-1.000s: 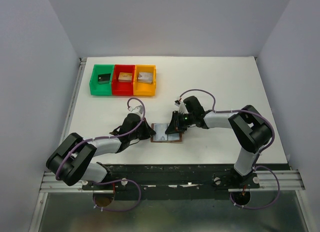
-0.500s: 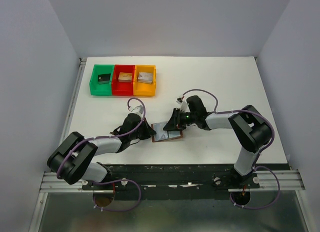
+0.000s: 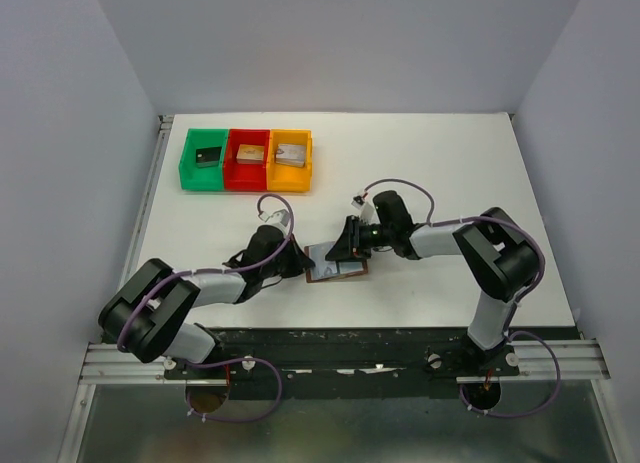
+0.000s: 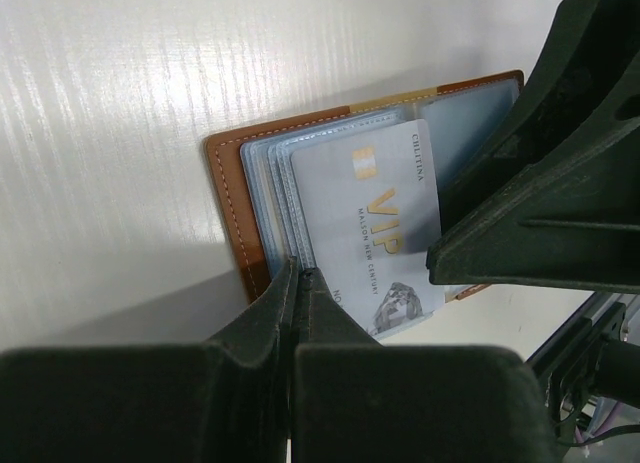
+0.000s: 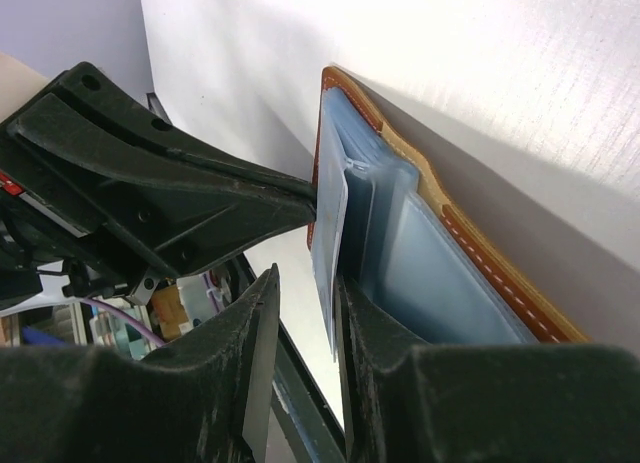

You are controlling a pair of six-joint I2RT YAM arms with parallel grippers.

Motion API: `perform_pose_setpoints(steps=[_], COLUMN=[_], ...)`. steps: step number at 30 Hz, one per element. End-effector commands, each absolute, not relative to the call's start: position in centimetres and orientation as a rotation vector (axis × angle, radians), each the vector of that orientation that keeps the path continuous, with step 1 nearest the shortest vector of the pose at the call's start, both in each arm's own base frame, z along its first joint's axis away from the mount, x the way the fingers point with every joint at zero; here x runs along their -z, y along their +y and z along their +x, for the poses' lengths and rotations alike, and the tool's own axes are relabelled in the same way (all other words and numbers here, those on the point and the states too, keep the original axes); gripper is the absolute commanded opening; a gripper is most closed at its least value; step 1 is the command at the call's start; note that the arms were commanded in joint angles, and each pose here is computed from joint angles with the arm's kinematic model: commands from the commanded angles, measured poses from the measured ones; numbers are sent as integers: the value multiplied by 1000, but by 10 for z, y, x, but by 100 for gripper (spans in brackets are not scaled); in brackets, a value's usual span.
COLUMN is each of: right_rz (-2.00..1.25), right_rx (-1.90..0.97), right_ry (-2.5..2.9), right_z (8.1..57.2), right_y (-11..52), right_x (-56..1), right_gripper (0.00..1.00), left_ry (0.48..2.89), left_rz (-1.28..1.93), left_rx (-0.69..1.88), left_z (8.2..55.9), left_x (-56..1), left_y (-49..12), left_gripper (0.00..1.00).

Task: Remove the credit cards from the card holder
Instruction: Remove the credit card from the card holder.

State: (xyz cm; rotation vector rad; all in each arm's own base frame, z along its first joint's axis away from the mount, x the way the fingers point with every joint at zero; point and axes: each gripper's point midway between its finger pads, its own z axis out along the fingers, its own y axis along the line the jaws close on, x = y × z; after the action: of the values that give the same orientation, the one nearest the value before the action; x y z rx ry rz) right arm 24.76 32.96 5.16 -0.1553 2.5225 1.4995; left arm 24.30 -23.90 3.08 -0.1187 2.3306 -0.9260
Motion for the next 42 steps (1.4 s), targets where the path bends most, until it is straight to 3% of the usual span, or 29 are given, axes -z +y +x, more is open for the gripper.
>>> perform_pose_setpoints(steps=[1, 42], right_rz=[-206, -203], right_rx=[-1558, -1464], right_ry=[2530, 2551], right_z=[244, 245], right_y=[336, 324], right_x=[-53, -60], right_gripper=[36, 29], left_ry=[2470, 2554], left_rz=[-70, -172], left_rx=[867, 765], left_z=[219, 214], left_x=[-1, 18], left_y=[-234, -219], left_gripper=[0, 0])
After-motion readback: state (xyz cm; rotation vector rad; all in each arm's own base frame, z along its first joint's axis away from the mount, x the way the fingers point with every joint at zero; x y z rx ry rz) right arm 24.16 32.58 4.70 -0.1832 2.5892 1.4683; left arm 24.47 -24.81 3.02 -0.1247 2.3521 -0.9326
